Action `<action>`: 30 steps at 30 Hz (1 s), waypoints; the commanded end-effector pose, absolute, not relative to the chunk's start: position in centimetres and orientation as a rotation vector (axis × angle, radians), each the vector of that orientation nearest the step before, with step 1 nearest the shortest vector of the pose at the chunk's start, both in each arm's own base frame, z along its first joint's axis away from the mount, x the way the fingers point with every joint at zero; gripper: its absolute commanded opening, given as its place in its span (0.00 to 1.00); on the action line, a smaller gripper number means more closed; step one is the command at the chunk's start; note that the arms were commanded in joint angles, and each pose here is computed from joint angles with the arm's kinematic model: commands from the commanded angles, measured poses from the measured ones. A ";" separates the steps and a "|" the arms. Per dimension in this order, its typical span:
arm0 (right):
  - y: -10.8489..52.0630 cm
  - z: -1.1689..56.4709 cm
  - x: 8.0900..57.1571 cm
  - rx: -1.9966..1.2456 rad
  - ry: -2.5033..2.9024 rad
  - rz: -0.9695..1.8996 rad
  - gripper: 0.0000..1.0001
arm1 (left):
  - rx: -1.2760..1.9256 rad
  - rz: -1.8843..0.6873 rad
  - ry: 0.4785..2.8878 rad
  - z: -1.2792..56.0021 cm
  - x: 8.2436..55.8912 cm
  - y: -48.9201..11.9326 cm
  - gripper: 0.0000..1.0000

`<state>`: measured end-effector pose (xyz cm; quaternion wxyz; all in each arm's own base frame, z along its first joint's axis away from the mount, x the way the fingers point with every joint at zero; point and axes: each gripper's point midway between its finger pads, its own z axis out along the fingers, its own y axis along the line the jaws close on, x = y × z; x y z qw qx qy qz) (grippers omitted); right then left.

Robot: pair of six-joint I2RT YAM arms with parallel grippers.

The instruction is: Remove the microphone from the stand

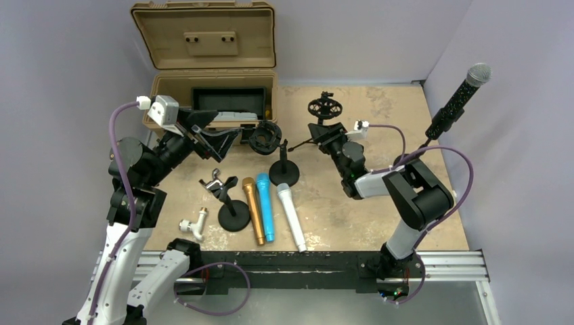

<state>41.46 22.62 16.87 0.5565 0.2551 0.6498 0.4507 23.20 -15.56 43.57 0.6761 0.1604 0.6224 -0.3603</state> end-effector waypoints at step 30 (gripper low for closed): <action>13.9 12.5 45.5 0.555 1.703 0.232 0.00 | 0.366 -0.820 1.359 44.6 23.1 -15.5 0.88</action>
